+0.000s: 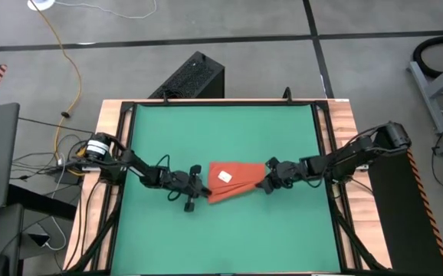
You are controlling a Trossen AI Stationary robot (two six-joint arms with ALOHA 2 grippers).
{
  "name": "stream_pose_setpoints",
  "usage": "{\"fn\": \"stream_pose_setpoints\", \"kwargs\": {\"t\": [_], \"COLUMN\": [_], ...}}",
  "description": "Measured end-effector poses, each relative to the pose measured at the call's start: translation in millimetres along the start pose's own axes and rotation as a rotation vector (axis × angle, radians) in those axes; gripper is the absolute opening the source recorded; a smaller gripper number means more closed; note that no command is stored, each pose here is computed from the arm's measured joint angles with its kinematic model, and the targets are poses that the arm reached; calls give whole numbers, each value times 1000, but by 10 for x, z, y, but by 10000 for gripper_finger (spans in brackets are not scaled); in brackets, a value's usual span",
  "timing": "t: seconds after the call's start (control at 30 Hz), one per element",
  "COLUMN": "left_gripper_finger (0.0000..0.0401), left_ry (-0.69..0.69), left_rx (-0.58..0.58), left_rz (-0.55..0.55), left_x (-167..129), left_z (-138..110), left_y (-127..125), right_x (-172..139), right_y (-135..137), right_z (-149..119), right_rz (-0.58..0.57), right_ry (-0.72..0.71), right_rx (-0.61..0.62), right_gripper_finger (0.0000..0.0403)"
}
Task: Roll towel
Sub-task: Roll the orange towel
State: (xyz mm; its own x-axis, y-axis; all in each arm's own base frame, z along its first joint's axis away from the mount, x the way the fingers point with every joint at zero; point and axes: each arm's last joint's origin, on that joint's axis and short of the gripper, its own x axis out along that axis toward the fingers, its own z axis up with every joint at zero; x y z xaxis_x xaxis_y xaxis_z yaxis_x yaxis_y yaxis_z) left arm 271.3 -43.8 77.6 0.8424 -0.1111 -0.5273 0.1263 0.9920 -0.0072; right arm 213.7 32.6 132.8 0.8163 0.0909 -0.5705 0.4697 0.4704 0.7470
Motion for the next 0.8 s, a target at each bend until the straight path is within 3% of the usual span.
{"fn": "stream_pose_setpoints", "kwargs": {"t": [0.4,0.8], "left_gripper_finger": [0,0], "left_ry": [7,49], "left_rx": [-57,-121], "left_rz": [-22,-160], "left_x": [-2,-7], "left_z": [-7,-35], "left_y": [-48,-86], "right_x": [-3,-39], "right_y": [-86,-295], "right_z": [209,404], "right_rz": [-1,-85], "right_ry": [-25,-17], "right_rx": [242,397], "right_gripper_finger": [21,21]}}
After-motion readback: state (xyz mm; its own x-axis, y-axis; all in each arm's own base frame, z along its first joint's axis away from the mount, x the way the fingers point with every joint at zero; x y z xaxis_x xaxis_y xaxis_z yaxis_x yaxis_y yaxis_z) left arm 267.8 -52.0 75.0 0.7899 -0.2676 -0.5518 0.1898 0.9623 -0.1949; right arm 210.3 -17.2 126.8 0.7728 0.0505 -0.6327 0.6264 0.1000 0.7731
